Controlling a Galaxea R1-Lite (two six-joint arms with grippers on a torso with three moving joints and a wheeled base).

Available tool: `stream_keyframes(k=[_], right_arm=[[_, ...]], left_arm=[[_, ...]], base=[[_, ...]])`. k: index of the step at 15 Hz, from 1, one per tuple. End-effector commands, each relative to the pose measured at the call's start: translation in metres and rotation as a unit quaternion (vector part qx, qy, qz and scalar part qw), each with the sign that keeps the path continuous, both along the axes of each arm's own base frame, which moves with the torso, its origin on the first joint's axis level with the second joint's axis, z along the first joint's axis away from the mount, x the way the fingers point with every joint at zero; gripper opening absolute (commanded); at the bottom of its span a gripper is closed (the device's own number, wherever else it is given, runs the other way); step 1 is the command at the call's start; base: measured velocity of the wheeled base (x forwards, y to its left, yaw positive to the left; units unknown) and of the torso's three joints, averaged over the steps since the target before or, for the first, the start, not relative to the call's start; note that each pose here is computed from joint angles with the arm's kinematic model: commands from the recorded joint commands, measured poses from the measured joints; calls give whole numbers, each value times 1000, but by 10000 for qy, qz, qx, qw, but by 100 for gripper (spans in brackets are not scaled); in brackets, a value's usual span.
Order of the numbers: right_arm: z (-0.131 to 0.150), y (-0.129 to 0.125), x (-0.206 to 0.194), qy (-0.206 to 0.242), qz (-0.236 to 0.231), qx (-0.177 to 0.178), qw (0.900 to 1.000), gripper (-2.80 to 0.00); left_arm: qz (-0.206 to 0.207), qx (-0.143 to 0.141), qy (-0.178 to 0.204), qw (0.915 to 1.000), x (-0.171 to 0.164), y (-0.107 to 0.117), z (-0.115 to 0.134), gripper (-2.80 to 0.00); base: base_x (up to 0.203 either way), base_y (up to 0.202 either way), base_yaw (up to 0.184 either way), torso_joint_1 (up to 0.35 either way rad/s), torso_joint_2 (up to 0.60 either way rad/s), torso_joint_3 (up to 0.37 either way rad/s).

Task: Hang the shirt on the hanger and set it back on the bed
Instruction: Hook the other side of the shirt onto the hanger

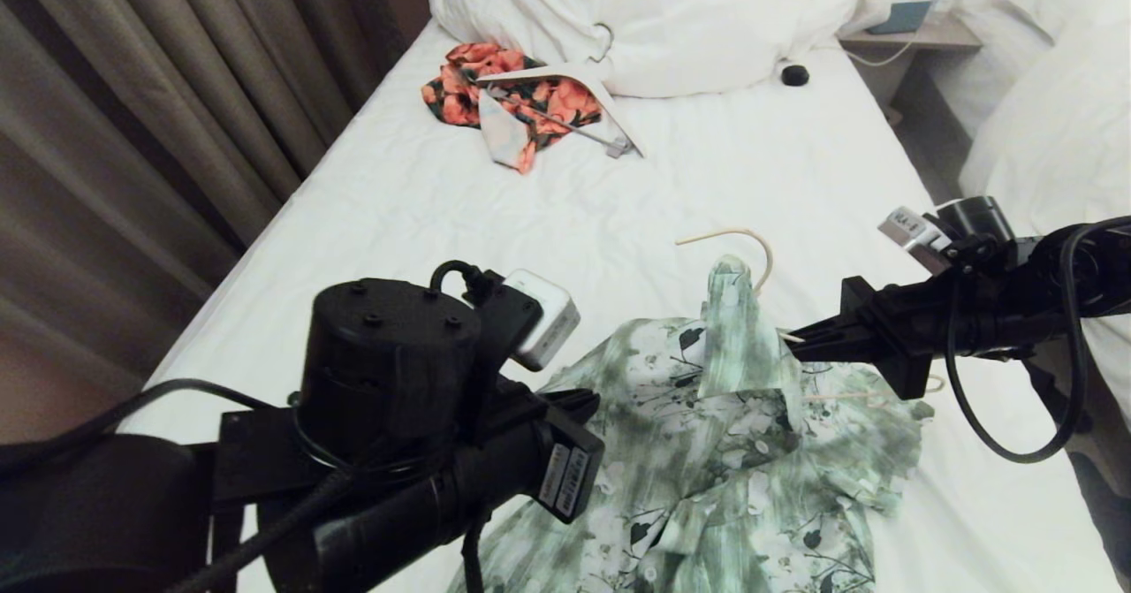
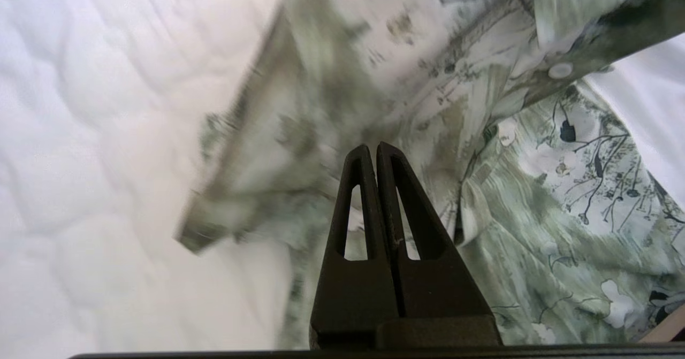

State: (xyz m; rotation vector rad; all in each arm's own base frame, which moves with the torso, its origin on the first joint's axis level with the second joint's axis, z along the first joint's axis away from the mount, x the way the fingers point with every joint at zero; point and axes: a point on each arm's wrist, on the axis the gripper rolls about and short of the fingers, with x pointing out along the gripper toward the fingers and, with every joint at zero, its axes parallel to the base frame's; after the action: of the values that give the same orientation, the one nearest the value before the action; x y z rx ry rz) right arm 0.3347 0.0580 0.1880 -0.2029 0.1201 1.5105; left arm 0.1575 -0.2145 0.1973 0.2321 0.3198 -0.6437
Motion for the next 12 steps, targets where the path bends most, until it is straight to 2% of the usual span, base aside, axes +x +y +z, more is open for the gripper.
stream_keyframes(k=[1,2,4,6,8,10,12], right_arm=[[0,1,1,-15,38,29,10000,-280],[0,0,1,-22,28,25,10000,-280],[0,0,2,-19,28,27,10000,-280],[-3,0,3,14,31,27,10000,-280],[-6,1,6,38,32,23,10000,-280],[-6,1,6,22,138,148,9998,-280],[-8,3,10,-46,291,328,9990,-280]], left_arm=[[-288,-183,5,9994,6,15,8,-280],[-526,-210,72,9984,10,19,7,-280],[-717,-192,180,9971,22,16,-2,-280],[-815,-239,19,9964,36,4,-13,-280],[-901,-163,-251,9955,53,-8,-27,-280],[-965,-254,-455,9940,64,-9,-23,-280],[-910,-365,-604,9933,59,1,-11,-280]], base=[[0,0,0,0,0,0],[0,0,0,0,0,0],[0,0,0,0,0,0],[0,0,0,0,0,0],[0,0,0,0,0,0],[0,0,0,0,0,0],[0,0,0,0,0,0]])
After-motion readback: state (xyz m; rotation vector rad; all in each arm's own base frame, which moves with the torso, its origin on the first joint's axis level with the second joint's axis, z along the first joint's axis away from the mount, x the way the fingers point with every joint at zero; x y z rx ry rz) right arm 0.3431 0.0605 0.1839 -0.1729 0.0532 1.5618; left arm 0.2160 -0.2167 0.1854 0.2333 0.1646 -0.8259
